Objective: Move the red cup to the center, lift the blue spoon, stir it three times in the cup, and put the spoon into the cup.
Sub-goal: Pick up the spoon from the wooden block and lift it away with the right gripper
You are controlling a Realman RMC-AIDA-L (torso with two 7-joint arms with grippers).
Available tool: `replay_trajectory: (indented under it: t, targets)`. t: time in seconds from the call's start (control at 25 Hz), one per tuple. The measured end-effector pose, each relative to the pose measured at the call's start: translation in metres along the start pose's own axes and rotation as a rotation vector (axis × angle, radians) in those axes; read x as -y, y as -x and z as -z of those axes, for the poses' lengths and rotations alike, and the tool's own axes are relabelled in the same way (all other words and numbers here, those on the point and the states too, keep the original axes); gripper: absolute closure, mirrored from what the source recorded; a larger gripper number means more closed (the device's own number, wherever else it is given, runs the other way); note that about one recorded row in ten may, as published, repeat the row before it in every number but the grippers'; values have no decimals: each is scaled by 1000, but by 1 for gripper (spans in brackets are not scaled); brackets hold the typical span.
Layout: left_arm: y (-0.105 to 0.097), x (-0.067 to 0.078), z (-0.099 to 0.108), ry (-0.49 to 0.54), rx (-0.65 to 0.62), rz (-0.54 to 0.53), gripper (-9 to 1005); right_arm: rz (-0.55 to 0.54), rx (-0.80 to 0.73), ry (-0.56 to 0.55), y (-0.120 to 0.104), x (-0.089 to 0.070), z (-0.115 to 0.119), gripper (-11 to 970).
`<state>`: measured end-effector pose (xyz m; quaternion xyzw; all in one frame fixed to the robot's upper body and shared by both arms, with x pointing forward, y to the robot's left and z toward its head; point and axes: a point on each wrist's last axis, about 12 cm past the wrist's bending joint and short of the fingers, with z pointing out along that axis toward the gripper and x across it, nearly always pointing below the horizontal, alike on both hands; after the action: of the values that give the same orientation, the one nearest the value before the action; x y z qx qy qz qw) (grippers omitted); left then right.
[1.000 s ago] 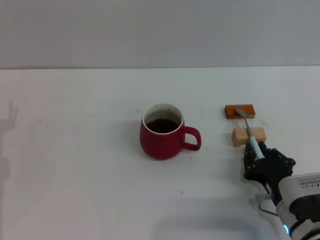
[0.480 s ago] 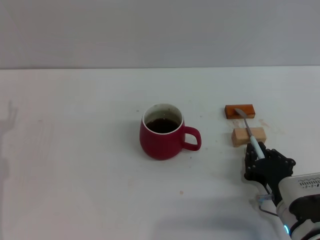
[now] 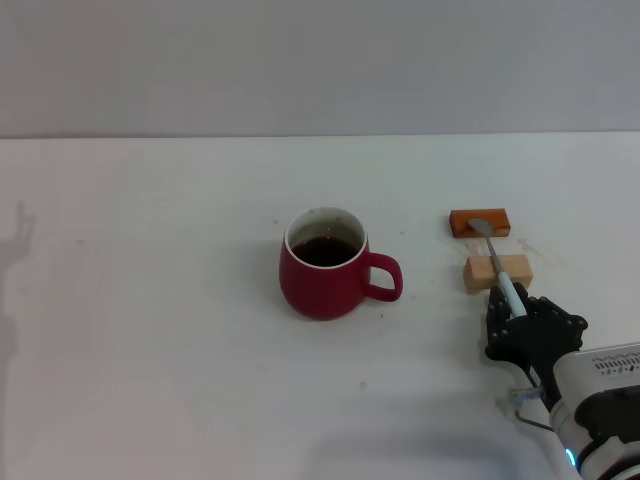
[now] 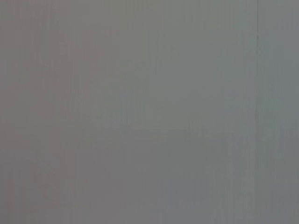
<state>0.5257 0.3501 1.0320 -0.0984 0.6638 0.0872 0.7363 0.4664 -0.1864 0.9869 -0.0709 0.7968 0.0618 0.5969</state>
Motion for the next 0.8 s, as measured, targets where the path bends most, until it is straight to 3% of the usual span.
replay_trajectory:
  t: [0.8]
  targets:
    - [0, -1, 1, 2, -2, 0, 135, 24, 5, -4, 1, -2, 1, 754]
